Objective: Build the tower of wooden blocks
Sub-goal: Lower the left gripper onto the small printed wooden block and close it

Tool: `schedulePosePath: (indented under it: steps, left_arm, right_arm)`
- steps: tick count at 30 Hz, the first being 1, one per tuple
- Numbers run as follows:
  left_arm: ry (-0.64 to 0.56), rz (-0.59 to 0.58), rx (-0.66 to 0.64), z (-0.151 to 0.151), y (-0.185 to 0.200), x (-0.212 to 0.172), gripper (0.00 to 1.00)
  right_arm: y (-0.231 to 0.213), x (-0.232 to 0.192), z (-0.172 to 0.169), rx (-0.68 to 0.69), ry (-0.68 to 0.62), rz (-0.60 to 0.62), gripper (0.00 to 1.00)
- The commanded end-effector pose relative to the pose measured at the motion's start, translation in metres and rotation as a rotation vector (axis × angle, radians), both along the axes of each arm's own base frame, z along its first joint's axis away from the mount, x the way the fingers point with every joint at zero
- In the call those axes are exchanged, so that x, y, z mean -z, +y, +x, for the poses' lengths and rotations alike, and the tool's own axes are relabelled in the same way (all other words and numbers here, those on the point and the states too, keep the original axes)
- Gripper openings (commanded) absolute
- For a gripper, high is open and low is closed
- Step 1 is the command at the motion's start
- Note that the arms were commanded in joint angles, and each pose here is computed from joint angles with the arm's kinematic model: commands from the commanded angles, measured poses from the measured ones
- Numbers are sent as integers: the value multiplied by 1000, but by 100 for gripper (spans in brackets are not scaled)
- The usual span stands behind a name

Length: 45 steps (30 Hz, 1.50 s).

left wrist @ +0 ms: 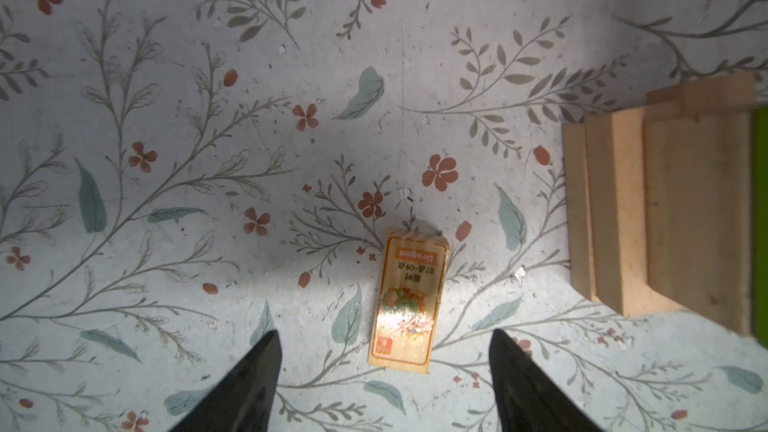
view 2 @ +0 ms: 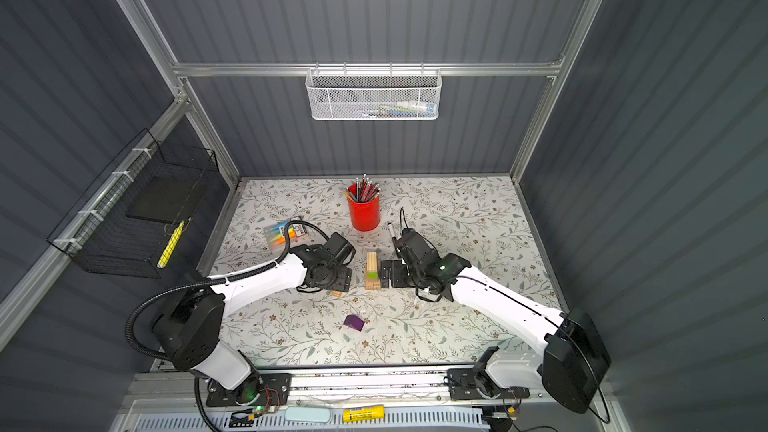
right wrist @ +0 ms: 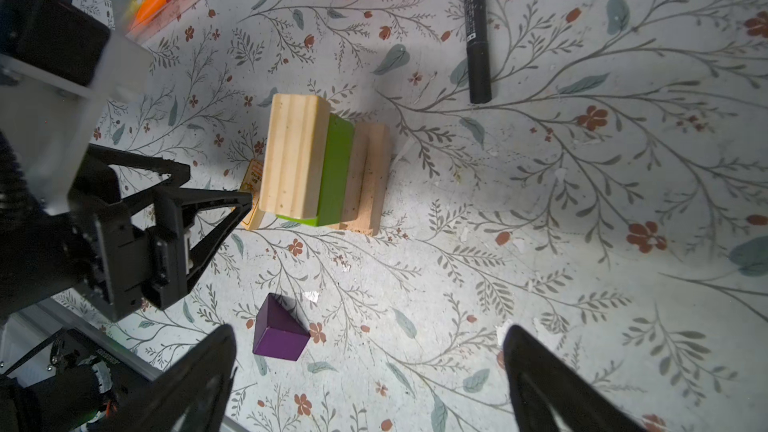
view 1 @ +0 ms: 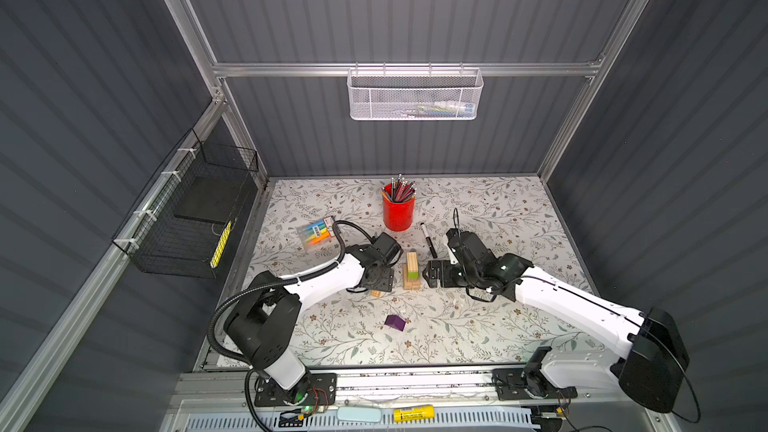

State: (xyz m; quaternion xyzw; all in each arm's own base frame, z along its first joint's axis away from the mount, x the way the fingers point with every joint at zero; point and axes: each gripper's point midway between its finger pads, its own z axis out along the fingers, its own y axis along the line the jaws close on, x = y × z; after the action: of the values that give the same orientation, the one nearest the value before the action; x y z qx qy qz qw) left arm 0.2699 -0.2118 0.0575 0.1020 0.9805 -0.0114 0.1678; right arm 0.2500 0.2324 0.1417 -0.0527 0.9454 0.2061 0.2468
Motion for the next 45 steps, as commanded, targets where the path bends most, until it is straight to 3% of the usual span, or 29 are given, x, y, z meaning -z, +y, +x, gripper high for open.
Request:
schedulePosePath:
  steps: [1,15,45]
  left_arm:
    - [5,-38,11,8,-11,0,74]
    - [82,-32,-46,0,-11,28,58]
    - [132,7,-108,-6,-4,53,39]
  right_arm:
    - [0,-6,3,13,-16,34,99]
    - [-5,-2,4,32,-11,37,99]
    - [-9,5,4,47,7,42,99]
